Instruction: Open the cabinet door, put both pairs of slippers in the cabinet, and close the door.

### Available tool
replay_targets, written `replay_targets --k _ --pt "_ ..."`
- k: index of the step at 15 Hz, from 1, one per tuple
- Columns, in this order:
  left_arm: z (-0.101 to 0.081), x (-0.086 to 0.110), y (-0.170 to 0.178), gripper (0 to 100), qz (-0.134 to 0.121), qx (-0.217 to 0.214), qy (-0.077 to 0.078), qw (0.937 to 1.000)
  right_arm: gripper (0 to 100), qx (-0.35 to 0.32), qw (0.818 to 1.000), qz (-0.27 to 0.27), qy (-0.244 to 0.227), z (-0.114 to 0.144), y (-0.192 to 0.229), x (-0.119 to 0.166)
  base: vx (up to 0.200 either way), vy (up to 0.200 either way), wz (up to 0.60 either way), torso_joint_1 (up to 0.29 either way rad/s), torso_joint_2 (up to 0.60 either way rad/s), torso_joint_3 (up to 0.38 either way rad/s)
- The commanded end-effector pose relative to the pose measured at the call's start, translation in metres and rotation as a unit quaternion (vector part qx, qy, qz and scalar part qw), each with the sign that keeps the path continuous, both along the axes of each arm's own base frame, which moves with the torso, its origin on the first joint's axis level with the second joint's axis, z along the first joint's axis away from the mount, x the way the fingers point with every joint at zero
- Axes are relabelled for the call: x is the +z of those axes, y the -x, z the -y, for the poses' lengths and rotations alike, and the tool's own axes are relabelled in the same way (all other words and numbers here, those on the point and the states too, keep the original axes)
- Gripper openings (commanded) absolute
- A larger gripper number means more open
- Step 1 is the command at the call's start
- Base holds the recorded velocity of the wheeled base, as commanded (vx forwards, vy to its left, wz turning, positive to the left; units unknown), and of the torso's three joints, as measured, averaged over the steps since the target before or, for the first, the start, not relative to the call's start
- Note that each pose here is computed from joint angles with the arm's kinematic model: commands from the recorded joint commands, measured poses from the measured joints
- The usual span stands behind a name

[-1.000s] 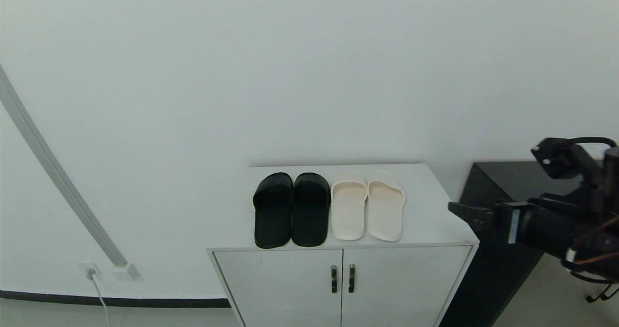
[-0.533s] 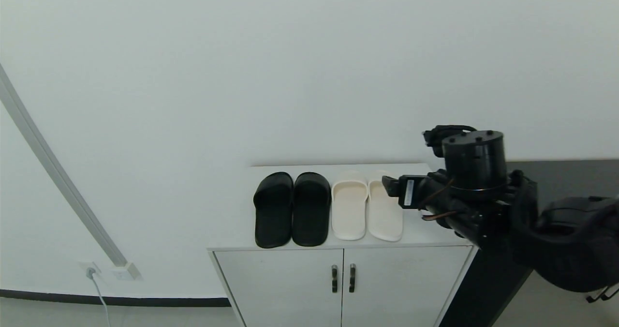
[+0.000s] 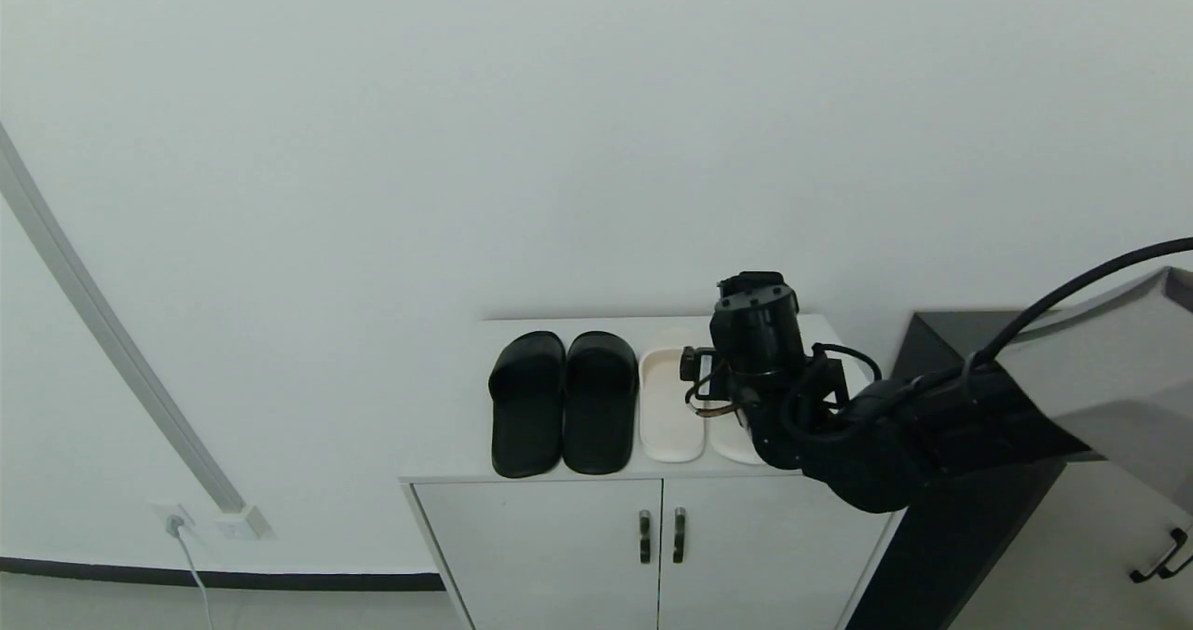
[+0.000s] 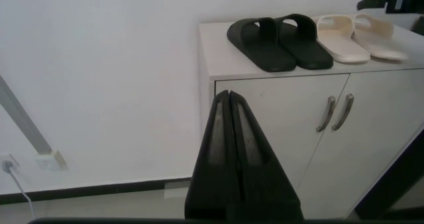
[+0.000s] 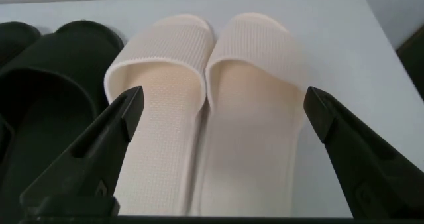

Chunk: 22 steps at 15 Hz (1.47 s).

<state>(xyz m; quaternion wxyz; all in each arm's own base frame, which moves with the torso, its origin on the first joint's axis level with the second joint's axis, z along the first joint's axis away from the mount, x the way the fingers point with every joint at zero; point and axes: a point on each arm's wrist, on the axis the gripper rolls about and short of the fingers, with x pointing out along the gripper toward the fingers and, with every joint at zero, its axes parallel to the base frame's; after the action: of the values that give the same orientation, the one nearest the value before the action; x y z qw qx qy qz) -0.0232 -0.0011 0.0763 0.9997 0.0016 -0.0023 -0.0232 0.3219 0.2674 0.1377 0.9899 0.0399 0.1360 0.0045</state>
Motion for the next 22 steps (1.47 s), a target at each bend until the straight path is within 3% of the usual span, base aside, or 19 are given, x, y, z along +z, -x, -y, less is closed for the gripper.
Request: replay_targets --k 1,16,17,22 --pt "0.0 0.0 0.0 0 -0.001 0.0 0.0 1.0 100 -0.003 1.0 -0.013 0.013 -0.012 -0.015 -0.026 0.0 0.0 0.0 0.0 0.0 0.0" --pt "0.0 0.0 0.0 0 -0.001 0.0 0.002 1.0 100 -0.038 0.999 -0.008 0.011 -0.021 -0.088 -0.06 0.0 0.0 0.0 0.0 0.0 0.0" --pt "0.0 0.0 0.0 0 -0.001 0.0 0.002 1.0 0 -0.039 0.999 -0.009 0.011 -0.021 -0.089 -0.061 0.0 0.0 0.0 0.0 0.0 0.0" --pt "0.0 0.0 0.0 0 -0.001 0.0 0.002 1.0 0 -0.04 0.999 -0.006 0.009 -0.02 -0.089 -0.058 0.0 0.0 0.0 0.0 0.0 0.0"
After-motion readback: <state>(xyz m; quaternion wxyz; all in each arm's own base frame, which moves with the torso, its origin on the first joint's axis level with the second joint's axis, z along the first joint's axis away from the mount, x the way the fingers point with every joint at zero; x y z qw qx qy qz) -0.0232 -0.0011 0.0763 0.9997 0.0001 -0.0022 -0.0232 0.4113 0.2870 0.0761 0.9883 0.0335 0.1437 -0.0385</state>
